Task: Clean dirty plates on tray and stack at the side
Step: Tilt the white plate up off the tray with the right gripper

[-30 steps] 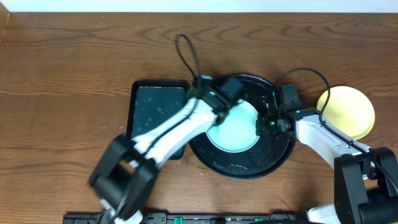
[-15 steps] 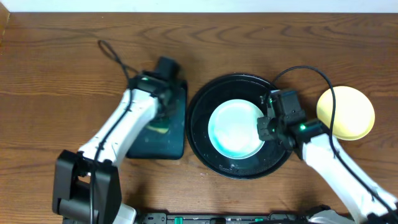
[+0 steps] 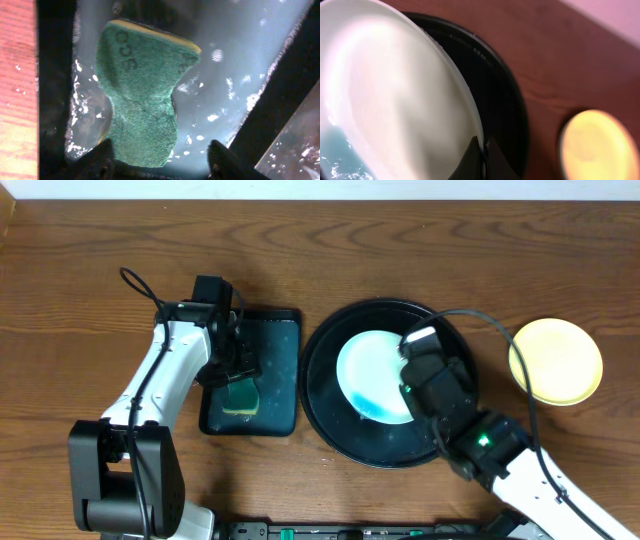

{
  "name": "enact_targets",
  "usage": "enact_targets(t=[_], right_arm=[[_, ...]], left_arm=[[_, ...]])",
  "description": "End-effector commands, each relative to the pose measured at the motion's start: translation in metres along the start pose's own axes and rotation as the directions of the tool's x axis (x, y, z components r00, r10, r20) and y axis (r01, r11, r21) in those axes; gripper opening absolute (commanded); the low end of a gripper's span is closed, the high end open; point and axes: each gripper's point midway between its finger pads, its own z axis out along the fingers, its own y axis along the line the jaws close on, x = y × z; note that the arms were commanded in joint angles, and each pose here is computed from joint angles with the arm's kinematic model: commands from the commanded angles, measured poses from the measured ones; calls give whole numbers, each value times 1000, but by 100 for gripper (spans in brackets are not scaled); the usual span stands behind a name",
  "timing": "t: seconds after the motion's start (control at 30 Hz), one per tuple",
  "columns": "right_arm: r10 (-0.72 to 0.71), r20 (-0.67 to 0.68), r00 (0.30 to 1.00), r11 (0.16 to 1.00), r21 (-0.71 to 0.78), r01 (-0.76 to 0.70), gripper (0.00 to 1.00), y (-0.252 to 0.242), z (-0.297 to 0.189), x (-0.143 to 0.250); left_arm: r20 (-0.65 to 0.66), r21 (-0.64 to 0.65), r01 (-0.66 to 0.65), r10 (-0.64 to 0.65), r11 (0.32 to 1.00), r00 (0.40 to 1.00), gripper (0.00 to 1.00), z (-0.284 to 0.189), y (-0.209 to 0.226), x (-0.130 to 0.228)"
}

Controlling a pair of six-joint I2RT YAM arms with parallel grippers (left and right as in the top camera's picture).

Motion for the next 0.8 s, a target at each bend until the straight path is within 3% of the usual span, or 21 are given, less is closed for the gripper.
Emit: enact_targets(t=[0.0,0.23,0.43,0.6,0.77], right_arm=[[-88,65,994,982,172,76,1,-21,-18,-19],[-169,121,978,960,245,136,1,-9,-38,-29],[-285,175,943,933,277,230,1,12,-59,-36],[-300,185,936,924,300,237,1,13,-64,-38],[-306,190,933,922,302,240,1,13,-65,-40]], left_arm=[[-4,29,-17,18,999,1000,68,-4,-5,1],[-47,26,-11,13,1000,999,68,-11,-3,15],[39,54,-44,42,998,998,69,-44,-6,20],[73,64,-51,46,997,996,82,-53,-7,20],[76,65,-41,36,997,996,82,-53,-7,19]])
